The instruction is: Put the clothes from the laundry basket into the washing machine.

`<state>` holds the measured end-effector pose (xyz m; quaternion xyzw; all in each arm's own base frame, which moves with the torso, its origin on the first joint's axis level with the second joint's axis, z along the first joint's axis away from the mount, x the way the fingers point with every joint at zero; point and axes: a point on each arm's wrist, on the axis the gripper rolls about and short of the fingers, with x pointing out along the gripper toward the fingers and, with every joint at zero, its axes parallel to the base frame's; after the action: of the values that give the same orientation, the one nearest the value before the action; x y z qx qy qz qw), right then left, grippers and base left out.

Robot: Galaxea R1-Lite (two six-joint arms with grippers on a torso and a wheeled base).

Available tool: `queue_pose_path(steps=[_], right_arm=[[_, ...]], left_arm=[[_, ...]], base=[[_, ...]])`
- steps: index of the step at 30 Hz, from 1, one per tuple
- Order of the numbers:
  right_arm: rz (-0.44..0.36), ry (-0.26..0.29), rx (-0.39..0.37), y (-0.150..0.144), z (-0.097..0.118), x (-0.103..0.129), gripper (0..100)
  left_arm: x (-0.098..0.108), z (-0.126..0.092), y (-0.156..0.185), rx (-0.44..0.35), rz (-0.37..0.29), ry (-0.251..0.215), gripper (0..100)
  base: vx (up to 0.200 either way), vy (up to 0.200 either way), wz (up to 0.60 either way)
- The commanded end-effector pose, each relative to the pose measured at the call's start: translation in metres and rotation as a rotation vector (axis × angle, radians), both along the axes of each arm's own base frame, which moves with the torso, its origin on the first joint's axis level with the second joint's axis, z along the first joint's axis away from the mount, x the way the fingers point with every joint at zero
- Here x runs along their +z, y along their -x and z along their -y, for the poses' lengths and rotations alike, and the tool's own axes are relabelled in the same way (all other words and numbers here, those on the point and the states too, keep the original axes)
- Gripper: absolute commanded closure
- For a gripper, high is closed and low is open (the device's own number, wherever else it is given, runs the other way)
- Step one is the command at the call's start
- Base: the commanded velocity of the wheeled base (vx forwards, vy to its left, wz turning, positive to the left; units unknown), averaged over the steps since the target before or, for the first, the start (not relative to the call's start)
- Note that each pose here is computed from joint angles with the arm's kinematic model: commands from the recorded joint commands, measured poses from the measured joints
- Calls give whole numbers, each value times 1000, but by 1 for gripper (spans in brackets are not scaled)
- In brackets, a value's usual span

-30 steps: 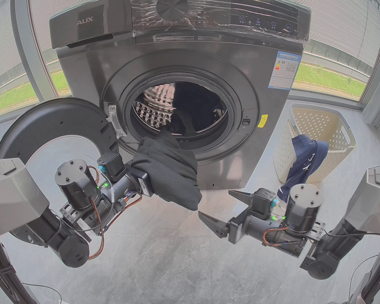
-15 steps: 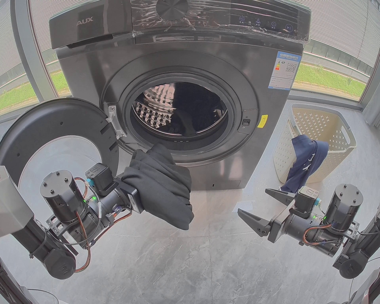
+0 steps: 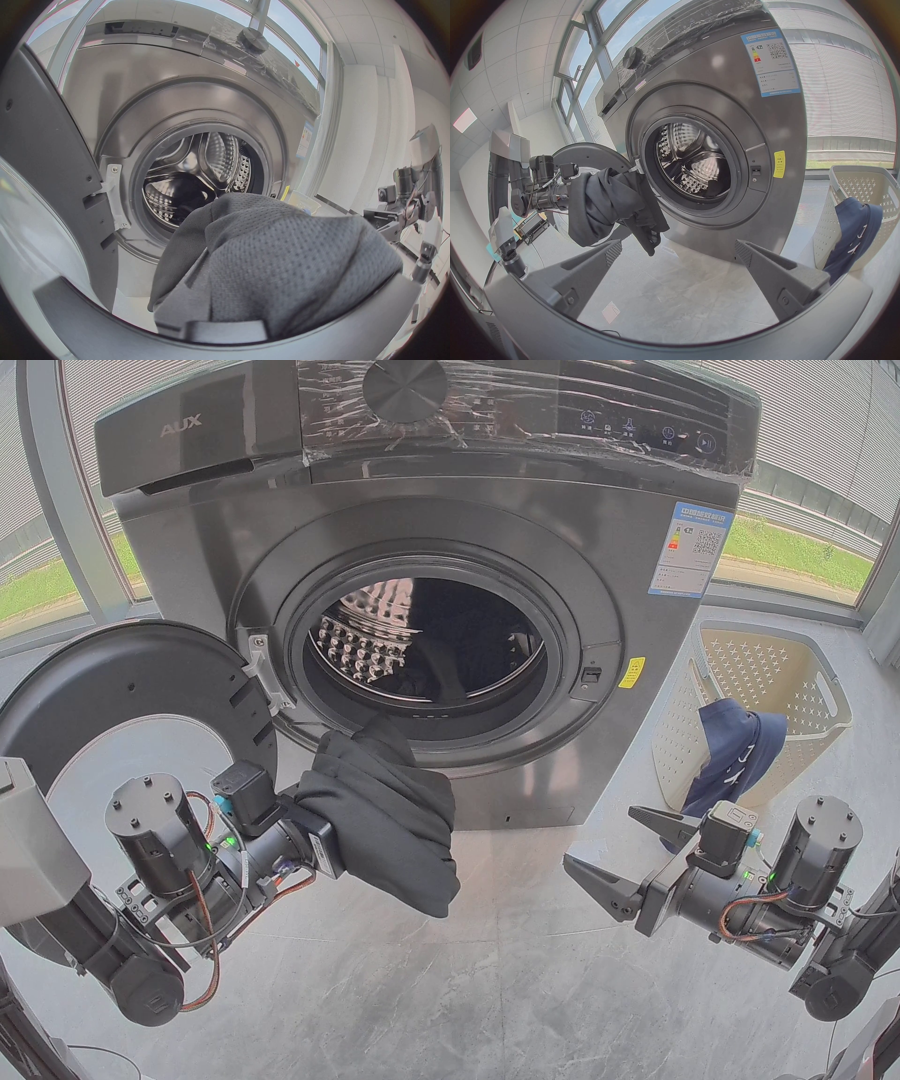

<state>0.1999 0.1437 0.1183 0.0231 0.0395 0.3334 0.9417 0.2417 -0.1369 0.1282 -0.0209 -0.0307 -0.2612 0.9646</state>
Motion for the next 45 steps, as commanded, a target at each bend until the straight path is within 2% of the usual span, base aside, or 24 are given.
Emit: queue_pose_path(steps=[1, 16, 25, 37, 45], right_arm=[[-8, 6, 3, -1, -1, -2, 0], [-14, 10, 5, -2, -3, -5, 0], [-15, 11, 6, -2, -3, -5, 0], [-16, 10, 6, -1, -3, -5, 0], [-15, 9, 5, -1, -3, -5, 0]], left_arm=[[-9, 1, -4, 9, -15, -37, 100], [-11, 0, -1, 0, -24, -46, 100], [-11, 1, -1, -1, -23, -49, 100], [-12, 2, 0, -5, -23, -58, 100], [-12, 2, 0, -6, -24, -55, 100]], base=[[0, 200, 0], [0, 0, 0], [200, 0, 0], [0, 0, 0], [0, -150, 0]])
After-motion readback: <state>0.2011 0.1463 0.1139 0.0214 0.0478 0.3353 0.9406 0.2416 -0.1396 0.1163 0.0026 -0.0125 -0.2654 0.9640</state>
